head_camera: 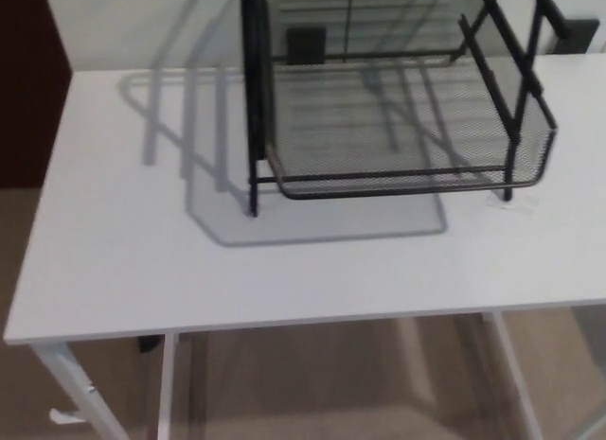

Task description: The robot walks towards a file tray kept in the middle of a desk and uses its right hand to grab a tray and pulls it out towards itself

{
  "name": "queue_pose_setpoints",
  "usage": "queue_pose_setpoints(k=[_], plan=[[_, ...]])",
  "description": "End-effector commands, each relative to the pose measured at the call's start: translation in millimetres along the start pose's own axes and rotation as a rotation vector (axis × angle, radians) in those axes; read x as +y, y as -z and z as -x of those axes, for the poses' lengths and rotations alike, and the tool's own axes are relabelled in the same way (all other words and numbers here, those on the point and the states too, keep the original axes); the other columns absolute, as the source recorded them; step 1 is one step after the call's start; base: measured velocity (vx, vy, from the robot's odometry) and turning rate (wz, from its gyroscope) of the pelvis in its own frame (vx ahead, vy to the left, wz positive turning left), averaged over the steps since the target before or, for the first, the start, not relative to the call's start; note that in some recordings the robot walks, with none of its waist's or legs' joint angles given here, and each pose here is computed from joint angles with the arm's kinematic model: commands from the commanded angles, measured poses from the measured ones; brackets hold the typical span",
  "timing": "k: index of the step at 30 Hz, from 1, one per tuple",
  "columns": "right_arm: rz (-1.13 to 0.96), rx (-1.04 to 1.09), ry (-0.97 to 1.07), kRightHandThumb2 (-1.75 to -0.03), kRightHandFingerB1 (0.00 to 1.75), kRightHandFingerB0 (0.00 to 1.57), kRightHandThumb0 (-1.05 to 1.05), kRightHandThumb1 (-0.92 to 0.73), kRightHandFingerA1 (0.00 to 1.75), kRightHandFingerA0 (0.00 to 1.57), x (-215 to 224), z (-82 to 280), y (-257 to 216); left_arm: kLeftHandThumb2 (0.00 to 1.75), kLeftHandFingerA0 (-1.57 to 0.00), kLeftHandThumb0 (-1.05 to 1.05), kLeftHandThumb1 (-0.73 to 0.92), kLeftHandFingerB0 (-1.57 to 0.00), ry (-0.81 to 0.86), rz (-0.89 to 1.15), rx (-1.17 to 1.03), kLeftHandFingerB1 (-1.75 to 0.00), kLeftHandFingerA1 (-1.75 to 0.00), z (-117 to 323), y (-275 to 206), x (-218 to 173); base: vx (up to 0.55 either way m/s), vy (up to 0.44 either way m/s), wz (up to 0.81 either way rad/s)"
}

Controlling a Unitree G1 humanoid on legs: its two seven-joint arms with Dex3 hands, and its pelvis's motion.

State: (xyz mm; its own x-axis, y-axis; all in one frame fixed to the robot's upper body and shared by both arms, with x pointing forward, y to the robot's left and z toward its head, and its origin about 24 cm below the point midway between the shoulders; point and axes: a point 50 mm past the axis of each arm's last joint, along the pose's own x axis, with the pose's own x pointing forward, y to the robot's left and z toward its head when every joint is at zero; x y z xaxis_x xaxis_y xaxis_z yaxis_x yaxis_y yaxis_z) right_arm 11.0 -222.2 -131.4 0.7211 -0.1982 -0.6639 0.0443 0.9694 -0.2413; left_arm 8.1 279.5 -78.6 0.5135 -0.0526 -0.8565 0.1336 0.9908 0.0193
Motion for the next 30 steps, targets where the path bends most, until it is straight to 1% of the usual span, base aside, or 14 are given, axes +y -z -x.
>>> queue_pose_setpoints(k=[1, 2, 3, 8, 9, 10, 11, 13, 14, 15, 16, 17, 25, 30], plan=[[-0.004, -0.044, -0.001, -0.59, 0.65, 0.33, -0.8, -0.63, 0.85, 0.61, 0, 0, -5, 0.6, -0.46, -0.23, 0.69, -0.28, -0.052, 0.046, -0.005, -0.37, -0.52, 5, -1, -2, 0.01, -0.172, 0.16], [0.002, -0.047, -0.002, -0.59, 0.65, 0.33, -0.81, -0.63, 0.85, 0.6, 1, 2, -5, 0.99, -0.23, -0.23, 0.57, -0.1, 0.001, -0.151, -0.034, -0.49, -0.56, 2, 4, 3, 0.0, -0.14, -0.04], [-0.004, -0.052, -0.001, -0.59, 0.65, 0.33, -0.82, -0.63, 0.86, 0.6, 1, 5, -5, 0.62, -0.36, -0.27, 0.77, -0.25, -0.023, -0.099, -0.012, -0.36, -0.47, -2, 8, 6, 0.04, -0.18, 0.08], [-0.022, -0.1, 0.015, -0.6, 0.64, 0.33, -0.83, -0.66, 0.82, 0.64, 3, 6, -12, 0.63, -0.35, -0.29, 0.77, -0.23, -0.025, -0.105, -0.021, -0.36, -0.47, -2, 5, 5, 0.01, -0.083, -0.01], [-0.018, -0.101, 0.006, -0.99, 0.64, 0.31, -0.8, -0.47, 0.81, 0.64, 3, 4, -11, 0.62, -0.34, -0.28, 0.76, -0.24, -0.029, -0.104, -0.017, -0.36, -0.47, -3, 8, 6, 0.0, 0.0, 0.0], [-0.019, -0.1, 0.004, -0.99, 0.64, 0.31, -0.8, -0.47, 0.81, 0.64, 3, 5, -10, 0.62, -0.34, -0.28, 0.76, -0.24, -0.029, -0.105, -0.018, -0.36, -0.47, -4, 8, 5, 0.0, 0.0, 0.0], [-0.018, -0.097, 0.003, -0.6, 0.64, 0.34, -0.82, -0.65, 0.8, 0.64, 4, 6, -9, 0.63, -0.3, -0.27, 0.76, -0.24, -0.03, -0.113, -0.016, -0.37, -0.47, -4, 9, 6, 0.01, 0.062, -0.07], [-0.015, -0.084, -0.003, -0.6, 0.62, 0.34, -0.82, -0.65, 0.79, 0.63, 4, 7, -8, 0.62, -0.36, -0.28, 0.76, -0.25, -0.033, -0.123, -0.018, -0.36, -0.46, -4, 9, 7, 0.03, 0.104, -0.08], [-0.016, -0.089, -0.005, -0.61, 0.65, 0.35, -0.79, -0.62, 0.82, 0.63, 4, 7, -8, 0.96, -0.22, -0.26, 0.53, -0.13, -0.024, -0.093, -0.024, -0.5, -0.57, -3, 10, 7, 0.03, 0.063, 0.49], [-0.012, -0.087, -0.002, -0.61, 0.65, 0.35, -0.79, -0.62, 0.82, 0.63, 4, 7, -8, 0.96, -0.22, -0.26, 0.53, -0.13, -0.026, -0.102, -0.028, -0.5, -0.57, -4, 10, 8, 0.02, 0.137, -0.17], [0.002, -0.084, -0.001, -0.62, 0.64, 0.35, -0.78, -0.62, 0.83, 0.63, 4, 7, -7, 0.95, -0.24, -0.26, 0.52, -0.14, -0.031, -0.097, -0.032, -0.5, -0.57, -3, 10, 8, 0.02, 0.132, -0.06], [0.005, -0.086, -0.001, -0.62, 0.65, 0.34, -0.78, -0.63, 0.86, 0.62, 4, 7, -8, 0.62, -0.36, -0.29, 0.77, -0.24, -0.031, -0.091, -0.032, -0.36, -0.47, -3, 10, 8, 0.01, 0.099, 0.0], [0.007, -0.09, -0.007, -0.61, 0.65, 0.33, -0.81, -0.63, 0.82, 0.63, 6, 9, -9, 0.62, -0.34, -0.27, 0.76, -0.24, -0.043, -0.056, -0.055, -0.36, -0.49, 0, 6, 9, 0.03, 0.023, 0.17], [0.005, -0.083, -0.013, -0.6, 0.64, 0.35, -0.76, -0.62, 0.82, 0.63, 6, 8, -9, 0.61, -0.35, -0.27, 0.77, -0.25, -0.05, -0.066, -0.064, -0.37, -0.47, -1, 3, 9, -0.01, 0.3, -0.2]])
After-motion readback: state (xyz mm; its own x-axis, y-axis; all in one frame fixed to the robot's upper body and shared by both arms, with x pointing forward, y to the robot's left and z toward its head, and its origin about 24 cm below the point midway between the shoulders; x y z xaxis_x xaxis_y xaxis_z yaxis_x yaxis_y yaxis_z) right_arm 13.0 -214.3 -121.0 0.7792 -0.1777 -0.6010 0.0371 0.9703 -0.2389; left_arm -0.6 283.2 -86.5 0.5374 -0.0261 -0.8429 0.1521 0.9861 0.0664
